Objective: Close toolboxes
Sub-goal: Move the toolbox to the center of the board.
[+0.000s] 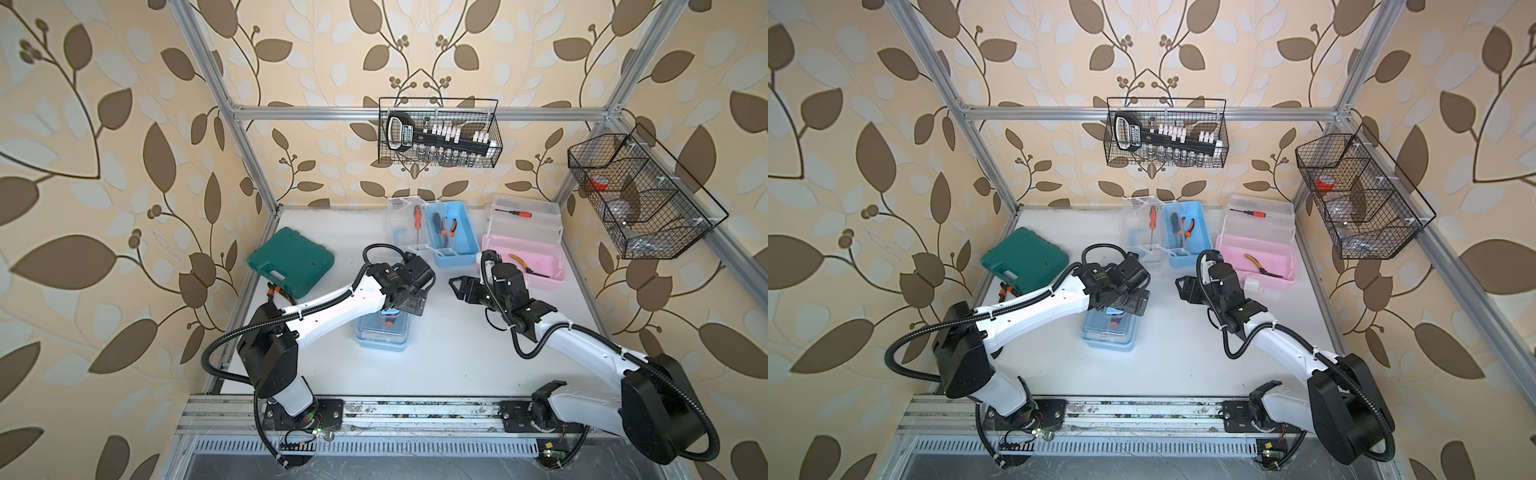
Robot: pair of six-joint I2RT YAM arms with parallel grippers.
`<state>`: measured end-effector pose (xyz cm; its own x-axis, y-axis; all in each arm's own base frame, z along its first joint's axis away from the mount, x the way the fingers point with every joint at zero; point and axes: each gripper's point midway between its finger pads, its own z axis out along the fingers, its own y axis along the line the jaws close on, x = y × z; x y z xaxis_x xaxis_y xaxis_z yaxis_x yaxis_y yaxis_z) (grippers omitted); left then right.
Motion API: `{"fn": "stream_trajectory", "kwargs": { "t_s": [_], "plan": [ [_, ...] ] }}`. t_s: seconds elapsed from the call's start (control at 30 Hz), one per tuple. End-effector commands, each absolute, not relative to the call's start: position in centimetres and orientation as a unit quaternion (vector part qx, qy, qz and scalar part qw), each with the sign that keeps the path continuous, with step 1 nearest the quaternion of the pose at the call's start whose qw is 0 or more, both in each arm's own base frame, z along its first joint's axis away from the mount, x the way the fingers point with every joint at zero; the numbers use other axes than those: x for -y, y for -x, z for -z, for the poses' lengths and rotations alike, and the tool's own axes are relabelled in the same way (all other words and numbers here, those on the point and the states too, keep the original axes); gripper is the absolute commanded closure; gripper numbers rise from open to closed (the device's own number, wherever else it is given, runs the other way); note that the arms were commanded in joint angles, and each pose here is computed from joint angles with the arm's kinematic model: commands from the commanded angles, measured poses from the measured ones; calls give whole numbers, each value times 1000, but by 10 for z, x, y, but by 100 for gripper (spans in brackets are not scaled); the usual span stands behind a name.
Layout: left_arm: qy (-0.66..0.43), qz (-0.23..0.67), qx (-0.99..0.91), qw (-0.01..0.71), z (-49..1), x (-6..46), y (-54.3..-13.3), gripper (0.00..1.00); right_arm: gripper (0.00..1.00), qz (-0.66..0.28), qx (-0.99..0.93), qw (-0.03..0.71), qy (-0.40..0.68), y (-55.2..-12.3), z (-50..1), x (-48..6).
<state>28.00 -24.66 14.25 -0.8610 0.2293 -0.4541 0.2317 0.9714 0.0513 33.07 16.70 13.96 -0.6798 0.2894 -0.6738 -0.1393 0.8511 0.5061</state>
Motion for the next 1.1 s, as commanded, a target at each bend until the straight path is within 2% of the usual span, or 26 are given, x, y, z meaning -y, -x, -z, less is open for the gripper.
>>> {"fn": "stream_trajectory", "kwargs": {
  "t_s": [0.0,0.07,0.33,0.83,1.07],
  "plan": [
    [-107,-49,-970,213,-129,232,-280,1,24,-269,-879,392,-36,-326,-134,-165],
    [-105,-71,-971,203,-123,228,-281,2,24,-269,-880,391,-35,-326,-134,-166],
    [-79,-131,-973,171,-97,199,-270,21,24,-272,-882,384,-32,-330,-129,-169],
    [-28,-145,-977,157,-90,139,-256,22,23,-284,-880,380,-36,-330,-128,-172],
    [-13,-90,-981,170,-91,127,-271,17,23,-286,-879,380,-36,-331,-128,-173]
  ]
}}
